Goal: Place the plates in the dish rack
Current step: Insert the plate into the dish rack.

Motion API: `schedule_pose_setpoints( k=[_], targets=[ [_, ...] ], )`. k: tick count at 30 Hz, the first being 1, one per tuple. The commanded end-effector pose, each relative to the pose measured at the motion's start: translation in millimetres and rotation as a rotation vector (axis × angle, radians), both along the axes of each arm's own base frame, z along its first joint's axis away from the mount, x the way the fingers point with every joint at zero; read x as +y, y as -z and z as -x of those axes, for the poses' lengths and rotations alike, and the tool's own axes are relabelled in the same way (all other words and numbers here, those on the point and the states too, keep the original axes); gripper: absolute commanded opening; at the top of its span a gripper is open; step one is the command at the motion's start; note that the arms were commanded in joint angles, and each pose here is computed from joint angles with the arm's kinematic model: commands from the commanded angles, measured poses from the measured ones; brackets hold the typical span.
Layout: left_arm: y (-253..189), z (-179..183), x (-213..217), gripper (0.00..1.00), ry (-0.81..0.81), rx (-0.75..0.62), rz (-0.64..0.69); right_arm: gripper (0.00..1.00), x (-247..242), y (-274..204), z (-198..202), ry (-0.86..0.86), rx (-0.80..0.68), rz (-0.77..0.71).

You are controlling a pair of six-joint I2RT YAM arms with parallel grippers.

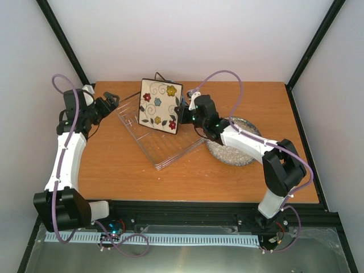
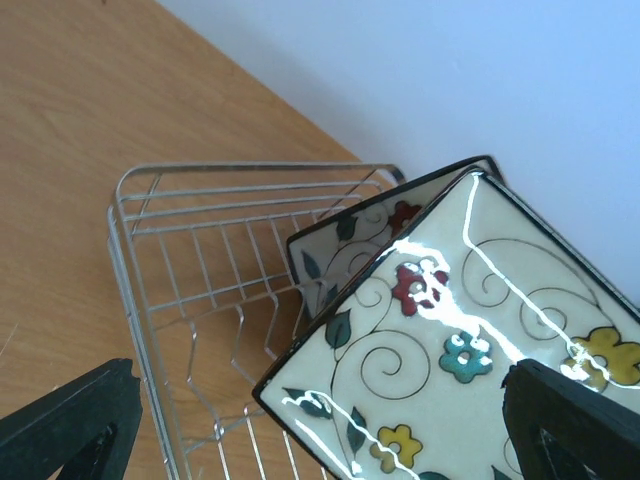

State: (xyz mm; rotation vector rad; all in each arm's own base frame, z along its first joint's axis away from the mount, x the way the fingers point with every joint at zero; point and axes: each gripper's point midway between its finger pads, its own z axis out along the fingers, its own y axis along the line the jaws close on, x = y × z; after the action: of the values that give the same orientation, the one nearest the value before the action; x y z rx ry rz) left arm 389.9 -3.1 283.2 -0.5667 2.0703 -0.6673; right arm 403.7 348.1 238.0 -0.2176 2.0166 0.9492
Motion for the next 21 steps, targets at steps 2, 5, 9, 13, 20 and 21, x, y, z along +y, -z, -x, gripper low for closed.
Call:
schedule_pose_setpoints(
  k=[2, 5, 9, 13, 20, 21],
  targets=[
    [9, 11, -1, 1.00, -0.017, 0.017, 0.034, 0.03, -4, -163, 14, 0.042, -0.446, -0.272],
    [18, 15, -2, 1.00, -0.019, 0.028, 0.039, 0.03, 2, -170, 17, 0.049, -0.489, -0.250],
    [21, 18, -3, 1.00, -0.020, 0.023, 0.050, 0.03, 10, -181, 20, 0.036, -0.538, -0.241],
    [22, 18, -1, 1.00, -0.039, 0.017, 0.061, 0.03, 9, -196, 21, 0.045, -0.569, -0.254],
    [36, 25, 3, 1.00, -0.084, 0.027, 0.080, 0.03, 3, -218, 26, 0.075, -0.639, -0.255],
    [39, 26, 3, 1.00, -0.091, 0.030, 0.082, 0.03, 2, -221, 26, 0.085, -0.651, -0.247]
  ],
)
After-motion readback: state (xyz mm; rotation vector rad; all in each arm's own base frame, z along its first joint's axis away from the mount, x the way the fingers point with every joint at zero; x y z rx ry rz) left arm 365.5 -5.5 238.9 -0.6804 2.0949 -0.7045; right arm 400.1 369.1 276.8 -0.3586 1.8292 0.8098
